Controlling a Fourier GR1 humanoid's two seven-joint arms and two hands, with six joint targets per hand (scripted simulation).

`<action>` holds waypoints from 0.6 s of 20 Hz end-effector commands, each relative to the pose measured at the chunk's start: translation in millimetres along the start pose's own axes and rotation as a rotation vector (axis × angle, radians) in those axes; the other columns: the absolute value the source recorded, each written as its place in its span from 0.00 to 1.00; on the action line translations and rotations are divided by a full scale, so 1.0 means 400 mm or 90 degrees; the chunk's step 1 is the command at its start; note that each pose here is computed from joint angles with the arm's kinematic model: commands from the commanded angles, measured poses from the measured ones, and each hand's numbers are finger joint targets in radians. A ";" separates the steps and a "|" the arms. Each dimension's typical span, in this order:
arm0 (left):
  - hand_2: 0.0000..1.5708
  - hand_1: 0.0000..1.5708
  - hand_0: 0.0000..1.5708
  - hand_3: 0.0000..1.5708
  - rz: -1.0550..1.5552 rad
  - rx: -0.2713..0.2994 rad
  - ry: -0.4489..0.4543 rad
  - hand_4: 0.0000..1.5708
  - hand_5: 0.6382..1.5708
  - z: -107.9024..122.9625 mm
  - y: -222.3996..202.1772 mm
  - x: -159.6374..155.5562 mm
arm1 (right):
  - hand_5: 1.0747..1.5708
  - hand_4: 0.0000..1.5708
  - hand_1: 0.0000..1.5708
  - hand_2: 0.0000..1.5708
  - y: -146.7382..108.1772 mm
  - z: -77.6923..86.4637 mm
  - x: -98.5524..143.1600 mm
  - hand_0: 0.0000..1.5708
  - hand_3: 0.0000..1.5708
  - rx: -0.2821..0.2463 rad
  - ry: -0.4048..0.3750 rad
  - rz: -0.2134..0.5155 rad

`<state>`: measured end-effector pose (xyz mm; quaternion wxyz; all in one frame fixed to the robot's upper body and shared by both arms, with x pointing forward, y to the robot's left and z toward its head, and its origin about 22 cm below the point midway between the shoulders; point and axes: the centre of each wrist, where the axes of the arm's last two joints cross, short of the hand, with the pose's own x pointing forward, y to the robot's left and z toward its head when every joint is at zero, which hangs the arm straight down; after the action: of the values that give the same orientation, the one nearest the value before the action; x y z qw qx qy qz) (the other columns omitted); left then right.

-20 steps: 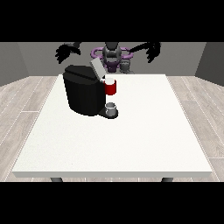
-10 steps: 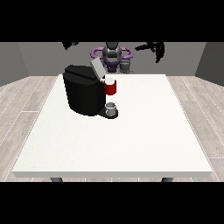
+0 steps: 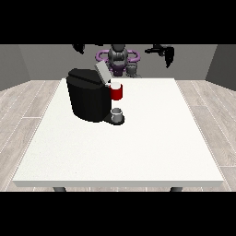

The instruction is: Insert the coffee pod into the coffee machine and close the lid

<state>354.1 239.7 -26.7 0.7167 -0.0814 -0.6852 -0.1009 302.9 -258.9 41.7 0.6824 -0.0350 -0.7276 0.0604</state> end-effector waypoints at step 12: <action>0.00 0.00 0.00 0.00 0.019 0.042 -0.066 0.00 1.00 0.057 -0.031 0.088 | 1.00 0.00 0.00 0.00 -0.004 -0.126 0.044 0.00 0.00 0.016 -0.033 -0.037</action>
<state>331.0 238.2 -3.9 0.6953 -0.0776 -0.7108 -0.0728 333.7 -253.8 45.5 0.6777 -0.0095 -0.7330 0.0575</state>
